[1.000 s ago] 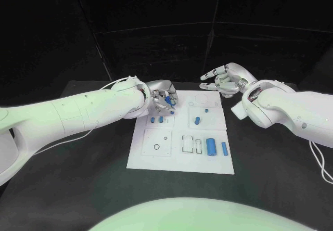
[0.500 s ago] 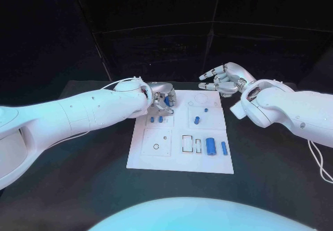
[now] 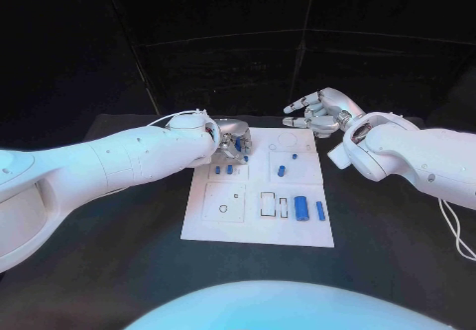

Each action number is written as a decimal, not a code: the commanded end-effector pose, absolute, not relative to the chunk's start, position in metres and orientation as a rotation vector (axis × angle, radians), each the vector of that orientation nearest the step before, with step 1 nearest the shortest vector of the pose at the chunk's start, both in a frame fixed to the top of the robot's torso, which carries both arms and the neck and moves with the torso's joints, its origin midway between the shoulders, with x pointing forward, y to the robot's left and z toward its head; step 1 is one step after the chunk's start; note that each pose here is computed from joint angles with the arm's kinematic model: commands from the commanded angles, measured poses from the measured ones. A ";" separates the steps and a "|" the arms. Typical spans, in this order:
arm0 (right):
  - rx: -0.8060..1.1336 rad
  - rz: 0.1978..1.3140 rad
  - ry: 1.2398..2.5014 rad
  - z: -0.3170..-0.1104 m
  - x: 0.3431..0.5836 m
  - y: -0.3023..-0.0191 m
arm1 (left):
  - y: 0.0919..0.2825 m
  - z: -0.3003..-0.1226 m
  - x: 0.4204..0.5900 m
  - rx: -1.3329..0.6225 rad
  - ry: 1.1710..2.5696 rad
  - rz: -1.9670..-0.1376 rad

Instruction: Assemble the parts on the task board

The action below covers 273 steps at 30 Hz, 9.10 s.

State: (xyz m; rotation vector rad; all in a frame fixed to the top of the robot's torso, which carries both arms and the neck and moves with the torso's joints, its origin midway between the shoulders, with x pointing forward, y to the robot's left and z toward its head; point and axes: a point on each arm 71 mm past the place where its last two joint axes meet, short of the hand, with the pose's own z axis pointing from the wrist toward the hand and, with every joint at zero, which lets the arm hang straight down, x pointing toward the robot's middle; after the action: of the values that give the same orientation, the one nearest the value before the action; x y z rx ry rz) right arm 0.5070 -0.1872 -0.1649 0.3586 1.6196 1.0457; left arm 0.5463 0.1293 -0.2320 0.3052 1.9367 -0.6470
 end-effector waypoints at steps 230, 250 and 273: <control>0.301 0.991 1.639 -0.166 0.510 -0.194 | 0.197 -0.224 0.549 0.165 1.994 -0.568; -0.206 0.625 1.666 -0.178 0.511 -0.214 | 0.235 -0.195 0.530 -0.650 1.720 -1.178; -0.346 0.508 1.749 -0.208 0.506 -0.194 | 0.220 -0.186 0.499 -0.967 1.566 -1.544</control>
State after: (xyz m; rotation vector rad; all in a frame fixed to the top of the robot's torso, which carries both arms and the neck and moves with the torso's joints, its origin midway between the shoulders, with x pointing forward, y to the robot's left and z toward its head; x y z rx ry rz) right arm 0.5054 -0.1950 -0.2068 -0.3114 1.7374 0.5356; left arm 0.4993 0.2195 -0.1896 -0.9259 1.6278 -1.4937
